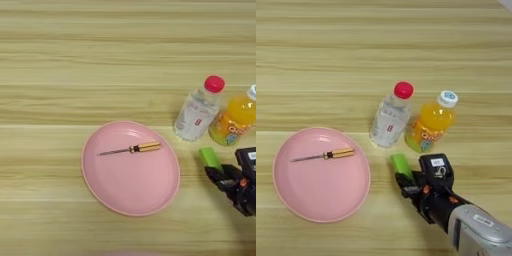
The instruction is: Move the objects on the table
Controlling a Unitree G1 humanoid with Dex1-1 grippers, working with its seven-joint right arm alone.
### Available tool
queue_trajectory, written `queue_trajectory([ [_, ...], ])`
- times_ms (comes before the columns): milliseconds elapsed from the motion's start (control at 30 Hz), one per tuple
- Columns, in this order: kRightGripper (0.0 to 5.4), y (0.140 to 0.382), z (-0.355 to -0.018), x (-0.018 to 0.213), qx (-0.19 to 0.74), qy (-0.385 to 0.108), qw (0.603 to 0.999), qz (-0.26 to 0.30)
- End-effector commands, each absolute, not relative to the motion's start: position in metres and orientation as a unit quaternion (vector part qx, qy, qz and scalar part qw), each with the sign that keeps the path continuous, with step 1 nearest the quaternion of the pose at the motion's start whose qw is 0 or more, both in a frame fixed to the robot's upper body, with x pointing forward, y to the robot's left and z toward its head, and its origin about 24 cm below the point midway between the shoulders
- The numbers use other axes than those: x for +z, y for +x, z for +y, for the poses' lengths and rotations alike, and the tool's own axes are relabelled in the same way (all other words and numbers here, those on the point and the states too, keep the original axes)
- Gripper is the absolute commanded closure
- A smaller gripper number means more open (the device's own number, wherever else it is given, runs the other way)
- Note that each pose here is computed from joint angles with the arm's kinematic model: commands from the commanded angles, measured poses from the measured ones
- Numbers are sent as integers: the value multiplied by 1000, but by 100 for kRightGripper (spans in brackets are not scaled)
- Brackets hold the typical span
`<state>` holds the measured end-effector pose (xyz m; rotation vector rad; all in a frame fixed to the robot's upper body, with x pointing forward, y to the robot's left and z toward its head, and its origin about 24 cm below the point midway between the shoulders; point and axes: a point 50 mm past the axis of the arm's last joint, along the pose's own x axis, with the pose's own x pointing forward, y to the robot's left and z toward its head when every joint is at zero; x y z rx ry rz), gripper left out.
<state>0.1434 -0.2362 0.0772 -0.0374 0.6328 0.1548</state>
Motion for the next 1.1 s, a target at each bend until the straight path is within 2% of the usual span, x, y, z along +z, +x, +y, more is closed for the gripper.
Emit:
queue_trajectory([
  [33, 401, 152, -242, 84, 60, -64, 956, 279],
  [433, 401, 155, -244, 72, 57, -61, 953, 292],
  [900, 401, 156, -243, 68, 60, -61, 951, 296],
  [933, 365, 156, -243, 68, 61, -61, 952, 295],
  [1100, 323, 156, -243, 70, 62, -64, 952, 294],
])
